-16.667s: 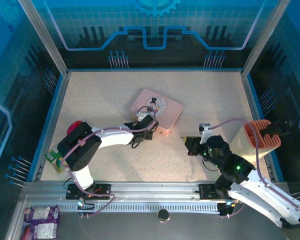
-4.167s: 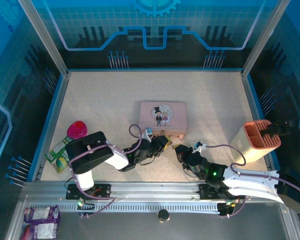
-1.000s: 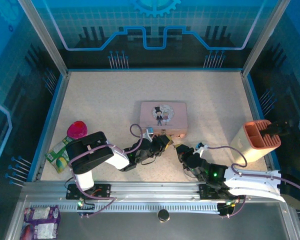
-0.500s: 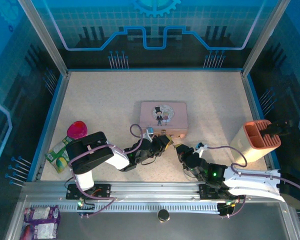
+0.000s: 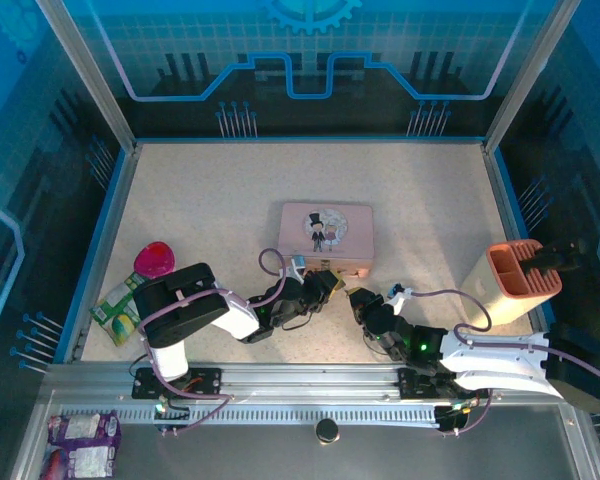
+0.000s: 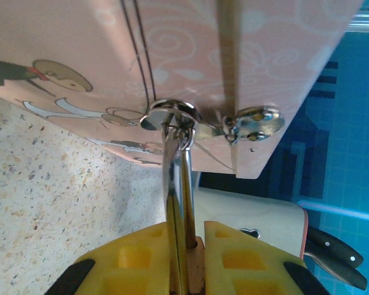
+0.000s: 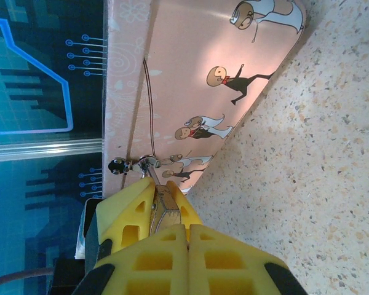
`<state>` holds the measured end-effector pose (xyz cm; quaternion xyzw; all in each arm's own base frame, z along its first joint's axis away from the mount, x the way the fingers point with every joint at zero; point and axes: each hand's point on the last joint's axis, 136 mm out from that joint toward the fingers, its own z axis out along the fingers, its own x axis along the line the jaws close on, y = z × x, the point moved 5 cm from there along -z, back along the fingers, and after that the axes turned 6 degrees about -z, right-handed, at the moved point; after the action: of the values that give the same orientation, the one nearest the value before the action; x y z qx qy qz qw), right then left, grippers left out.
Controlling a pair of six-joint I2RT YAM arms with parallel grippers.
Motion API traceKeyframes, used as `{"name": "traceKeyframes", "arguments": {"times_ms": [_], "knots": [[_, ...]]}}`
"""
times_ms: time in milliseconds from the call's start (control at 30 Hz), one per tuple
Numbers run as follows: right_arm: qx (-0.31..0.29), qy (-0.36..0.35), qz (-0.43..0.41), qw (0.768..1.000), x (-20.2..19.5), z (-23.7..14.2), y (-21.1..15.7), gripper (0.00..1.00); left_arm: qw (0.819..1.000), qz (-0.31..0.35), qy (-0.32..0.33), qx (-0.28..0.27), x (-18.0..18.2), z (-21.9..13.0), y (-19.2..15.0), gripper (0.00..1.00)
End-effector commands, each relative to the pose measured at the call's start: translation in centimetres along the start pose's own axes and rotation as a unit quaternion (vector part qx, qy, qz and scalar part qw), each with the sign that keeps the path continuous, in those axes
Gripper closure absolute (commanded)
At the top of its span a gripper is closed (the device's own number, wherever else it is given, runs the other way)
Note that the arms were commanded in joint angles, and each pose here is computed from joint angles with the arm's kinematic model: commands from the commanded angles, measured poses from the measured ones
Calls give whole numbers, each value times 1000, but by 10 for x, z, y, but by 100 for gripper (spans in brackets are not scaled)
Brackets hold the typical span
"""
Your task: Unlock the padlock with the key
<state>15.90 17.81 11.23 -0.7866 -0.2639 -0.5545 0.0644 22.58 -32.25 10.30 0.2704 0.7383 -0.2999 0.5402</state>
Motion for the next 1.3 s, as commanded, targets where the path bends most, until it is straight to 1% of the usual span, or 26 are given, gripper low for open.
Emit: {"name": "traceKeyframes", "arguments": {"times_ms": [0, 267, 400, 733, 1100, 1267], "knots": [[14, 45, 17, 999, 32, -1, -8, 100, 995, -5, -82, 62, -42, 3, -29, 100], [27, 45, 16, 999, 31, 0, -15, 100, 995, -5, -83, 62, -43, 3, -29, 100], [25, 51, 16, 998, 35, -1, -14, 100, 995, -4, -80, 63, -42, 4, -29, 100], [29, 40, 15, 999, 31, 0, -15, 100, 995, -4, -82, 65, -44, 4, -30, 100], [10, 23, 12, 1000, 20, -4, -2, 100, 995, 2, -84, 61, -47, -1, -29, 100], [5, 19, 16, 1000, 16, -6, 2, 100, 994, 1, -90, 67, -49, 0, -31, 100]]}}
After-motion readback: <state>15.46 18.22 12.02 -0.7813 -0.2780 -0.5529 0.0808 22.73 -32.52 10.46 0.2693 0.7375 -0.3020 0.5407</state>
